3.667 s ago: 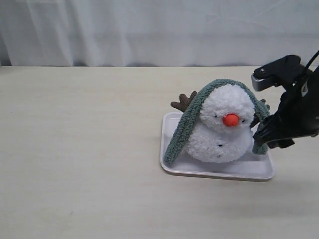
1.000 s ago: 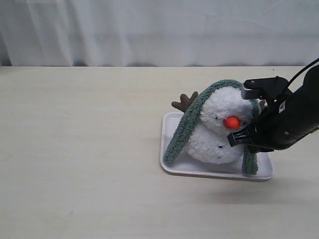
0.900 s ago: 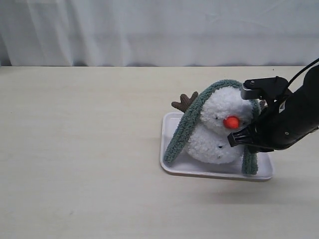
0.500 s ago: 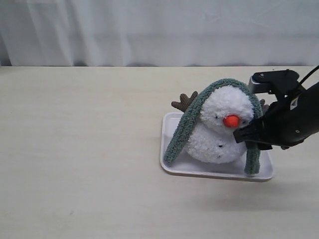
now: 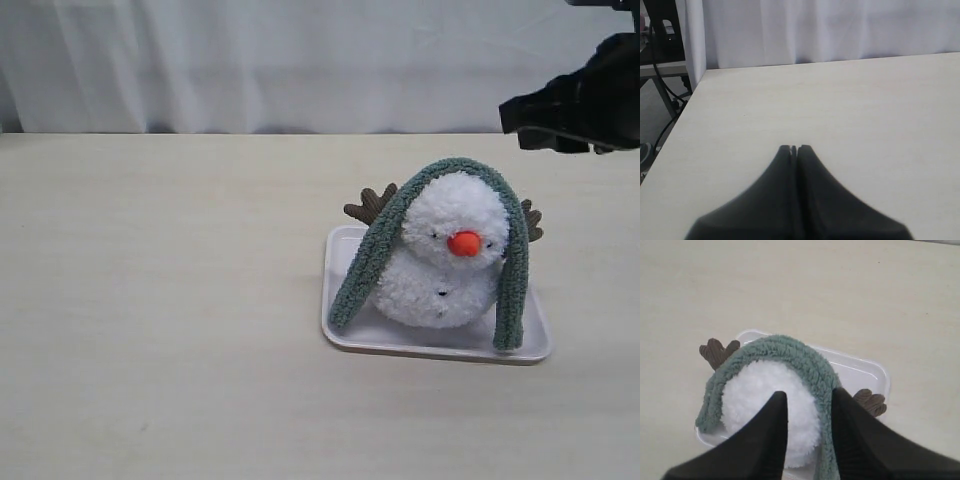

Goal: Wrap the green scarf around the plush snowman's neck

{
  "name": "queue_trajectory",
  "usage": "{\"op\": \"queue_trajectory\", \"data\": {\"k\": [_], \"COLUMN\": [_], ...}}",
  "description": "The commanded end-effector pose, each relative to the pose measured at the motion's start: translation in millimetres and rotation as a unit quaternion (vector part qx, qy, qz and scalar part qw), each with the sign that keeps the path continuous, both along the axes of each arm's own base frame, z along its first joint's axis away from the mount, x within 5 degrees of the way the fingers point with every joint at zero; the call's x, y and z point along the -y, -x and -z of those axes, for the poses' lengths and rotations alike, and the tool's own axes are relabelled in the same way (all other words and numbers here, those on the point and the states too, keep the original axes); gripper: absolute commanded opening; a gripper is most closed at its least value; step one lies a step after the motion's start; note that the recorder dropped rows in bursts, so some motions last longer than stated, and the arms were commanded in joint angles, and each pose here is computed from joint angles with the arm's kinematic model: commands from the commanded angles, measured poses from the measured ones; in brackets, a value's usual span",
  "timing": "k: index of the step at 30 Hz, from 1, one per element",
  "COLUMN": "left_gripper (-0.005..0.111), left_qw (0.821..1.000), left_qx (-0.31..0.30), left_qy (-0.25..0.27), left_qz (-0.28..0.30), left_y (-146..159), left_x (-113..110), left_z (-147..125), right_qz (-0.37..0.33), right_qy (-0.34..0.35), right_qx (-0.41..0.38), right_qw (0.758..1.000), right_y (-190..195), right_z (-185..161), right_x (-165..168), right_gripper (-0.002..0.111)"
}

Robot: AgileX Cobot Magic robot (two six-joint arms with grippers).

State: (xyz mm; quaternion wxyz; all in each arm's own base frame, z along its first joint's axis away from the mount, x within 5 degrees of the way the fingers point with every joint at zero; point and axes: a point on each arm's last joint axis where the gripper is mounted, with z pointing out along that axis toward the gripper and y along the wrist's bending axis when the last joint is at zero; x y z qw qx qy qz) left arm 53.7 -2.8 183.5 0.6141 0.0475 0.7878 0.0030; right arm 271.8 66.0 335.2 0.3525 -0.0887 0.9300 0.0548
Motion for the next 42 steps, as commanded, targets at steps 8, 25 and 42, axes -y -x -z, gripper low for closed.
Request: {"op": "queue_trajectory", "data": {"k": [8, 25, 42], "left_gripper": [0.0, 0.0, 0.0], "left_qw": [1.0, 1.0, 1.0], "left_qx": [0.006, 0.006, 0.006], "left_qy": [0.001, 0.001, 0.001], "left_qz": [0.003, 0.003, 0.003], "left_y": [0, 0, 0], "left_x": [0, 0, 0], "left_z": [0, 0, 0], "right_qz": [-0.047, -0.198, -0.178], "right_qy": [0.055, 0.112, 0.133], "right_qx": [-0.073, -0.045, -0.038], "right_qw": [0.995, 0.973, 0.974], "right_y": [-65, -76, -74], "right_z": [17, 30, 63], "right_x": [-16, -26, -20], "right_gripper": [0.045, 0.045, 0.026]}}
